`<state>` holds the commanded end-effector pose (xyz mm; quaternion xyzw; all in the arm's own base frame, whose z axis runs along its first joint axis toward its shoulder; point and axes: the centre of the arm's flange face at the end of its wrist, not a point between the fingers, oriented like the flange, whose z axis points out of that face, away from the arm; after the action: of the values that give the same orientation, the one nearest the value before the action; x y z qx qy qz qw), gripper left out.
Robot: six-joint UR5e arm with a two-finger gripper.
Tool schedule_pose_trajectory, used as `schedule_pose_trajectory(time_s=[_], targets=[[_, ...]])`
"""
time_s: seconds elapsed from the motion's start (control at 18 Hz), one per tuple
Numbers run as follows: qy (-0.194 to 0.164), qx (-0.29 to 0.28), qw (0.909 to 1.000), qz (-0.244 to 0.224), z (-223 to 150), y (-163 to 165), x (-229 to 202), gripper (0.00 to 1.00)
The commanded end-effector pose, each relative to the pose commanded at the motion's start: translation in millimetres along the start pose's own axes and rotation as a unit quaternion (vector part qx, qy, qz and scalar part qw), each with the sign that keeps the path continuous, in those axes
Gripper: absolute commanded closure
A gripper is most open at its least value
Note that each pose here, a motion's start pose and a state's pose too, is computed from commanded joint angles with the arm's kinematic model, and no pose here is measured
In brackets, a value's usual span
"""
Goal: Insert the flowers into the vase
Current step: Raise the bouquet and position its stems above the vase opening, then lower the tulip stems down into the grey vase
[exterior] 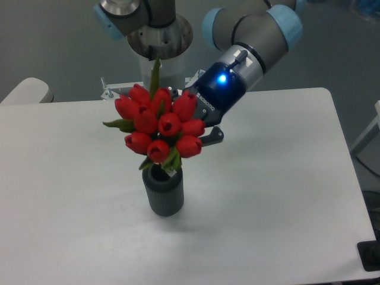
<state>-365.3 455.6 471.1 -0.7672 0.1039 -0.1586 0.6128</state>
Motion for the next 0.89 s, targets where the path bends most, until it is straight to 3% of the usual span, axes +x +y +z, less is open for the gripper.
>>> schedule_pose_trajectory(time_s=[0.89], targets=[[0.014, -0.007, 0.9993, 0.034, 11, 60, 15, 0.74]])
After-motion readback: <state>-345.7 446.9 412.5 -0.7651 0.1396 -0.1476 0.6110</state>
